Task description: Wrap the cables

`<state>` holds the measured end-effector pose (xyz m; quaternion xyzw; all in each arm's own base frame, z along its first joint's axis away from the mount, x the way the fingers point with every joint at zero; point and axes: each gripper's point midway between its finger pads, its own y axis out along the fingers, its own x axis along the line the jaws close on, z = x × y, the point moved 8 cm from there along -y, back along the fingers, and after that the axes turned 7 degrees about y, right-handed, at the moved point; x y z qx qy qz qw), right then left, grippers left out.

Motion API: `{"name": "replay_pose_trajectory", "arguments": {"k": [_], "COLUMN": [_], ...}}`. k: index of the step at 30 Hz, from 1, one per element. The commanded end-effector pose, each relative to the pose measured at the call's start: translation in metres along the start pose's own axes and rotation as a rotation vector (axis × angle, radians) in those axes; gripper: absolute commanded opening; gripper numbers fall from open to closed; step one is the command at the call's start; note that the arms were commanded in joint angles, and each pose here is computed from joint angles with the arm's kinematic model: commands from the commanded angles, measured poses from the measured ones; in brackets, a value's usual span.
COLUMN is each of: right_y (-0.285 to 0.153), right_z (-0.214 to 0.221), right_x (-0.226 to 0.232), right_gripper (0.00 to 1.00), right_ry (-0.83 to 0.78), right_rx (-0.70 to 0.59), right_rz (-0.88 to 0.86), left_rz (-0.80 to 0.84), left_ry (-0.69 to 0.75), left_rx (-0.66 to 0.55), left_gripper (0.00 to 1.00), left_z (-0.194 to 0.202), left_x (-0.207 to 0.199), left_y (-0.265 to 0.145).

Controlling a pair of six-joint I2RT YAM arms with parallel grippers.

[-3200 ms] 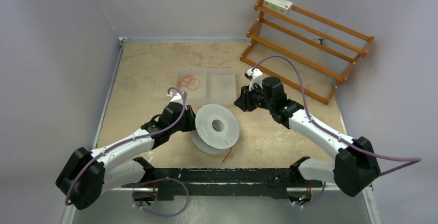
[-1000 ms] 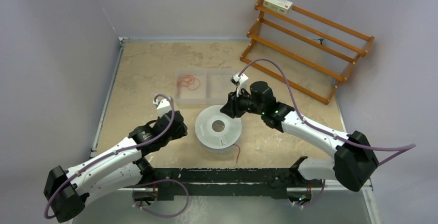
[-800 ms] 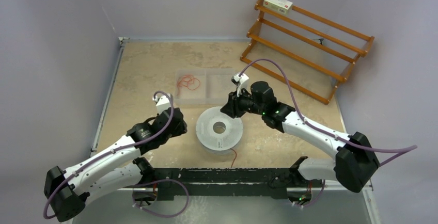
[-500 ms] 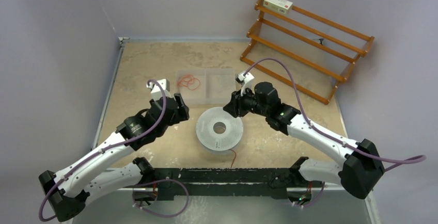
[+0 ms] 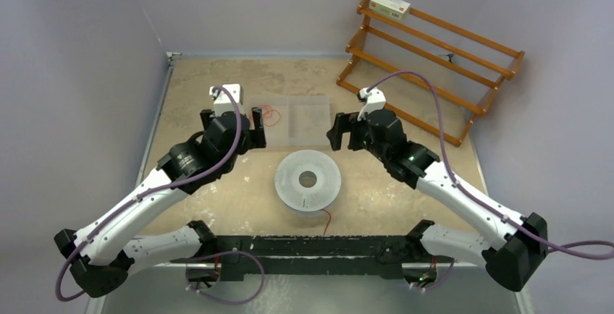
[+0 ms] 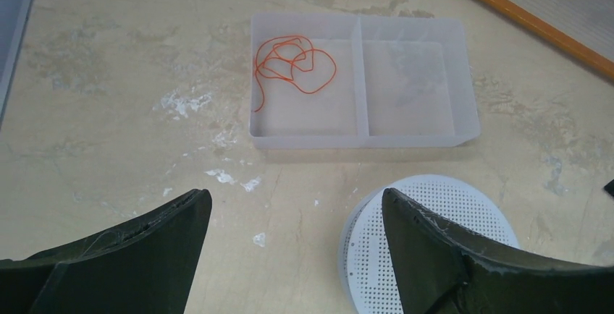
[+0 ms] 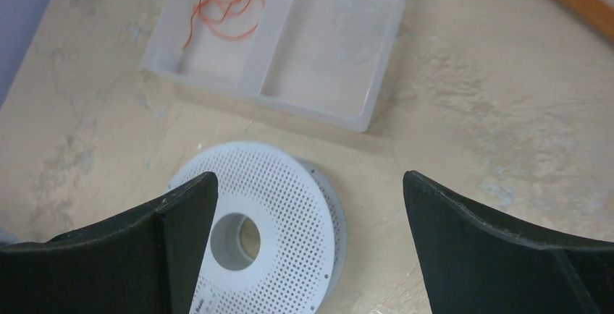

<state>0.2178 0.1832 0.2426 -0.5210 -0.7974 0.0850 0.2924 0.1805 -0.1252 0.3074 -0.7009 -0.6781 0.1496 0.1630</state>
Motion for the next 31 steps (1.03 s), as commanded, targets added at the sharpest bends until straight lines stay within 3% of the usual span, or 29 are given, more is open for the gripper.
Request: {"name": "replay_pose_trajectory", "arguments": {"k": [1, 8, 14, 24, 28, 31], "right_y": [-0.028, -0.058, -0.084, -0.117, -0.127, -0.121], "right_z": [-0.052, -0.082, -0.095, -0.088, -0.090, -0.091], "right_x": [0.002, 0.004, -0.003, -0.016, -0.013, -0.020], "right_gripper": [0.99, 0.99, 0.99, 0.99, 1.00, 0.99], "right_ry": [0.074, -0.014, 0.007, 0.032, -0.046, 0.026], "right_rx": [-0.167, -0.223, -0.341, -0.431, -0.446, -0.443], "right_rz": [0.144, 0.166, 0.198, 0.172, 0.109, 0.223], "left_rz": [0.003, 0.127, 0.203, 0.276, 0.275, 0.279], "left_ry": [0.054, 0.070, 0.074, -0.052, -0.095, -0.109], "left_rx": [-0.032, -0.048, -0.149, -0.288, -0.269, -0.262], "left_gripper": [0.88, 0.88, 0.88, 0.91, 0.92, 0.92], "left_z": [-0.024, -0.040, -0.050, -0.040, -0.034, -0.034], "left_x": [-0.002, -0.016, -0.011, 0.001, 0.003, 0.002], "left_y": [-0.005, -0.009, -0.021, -0.036, -0.038, -0.037]}}
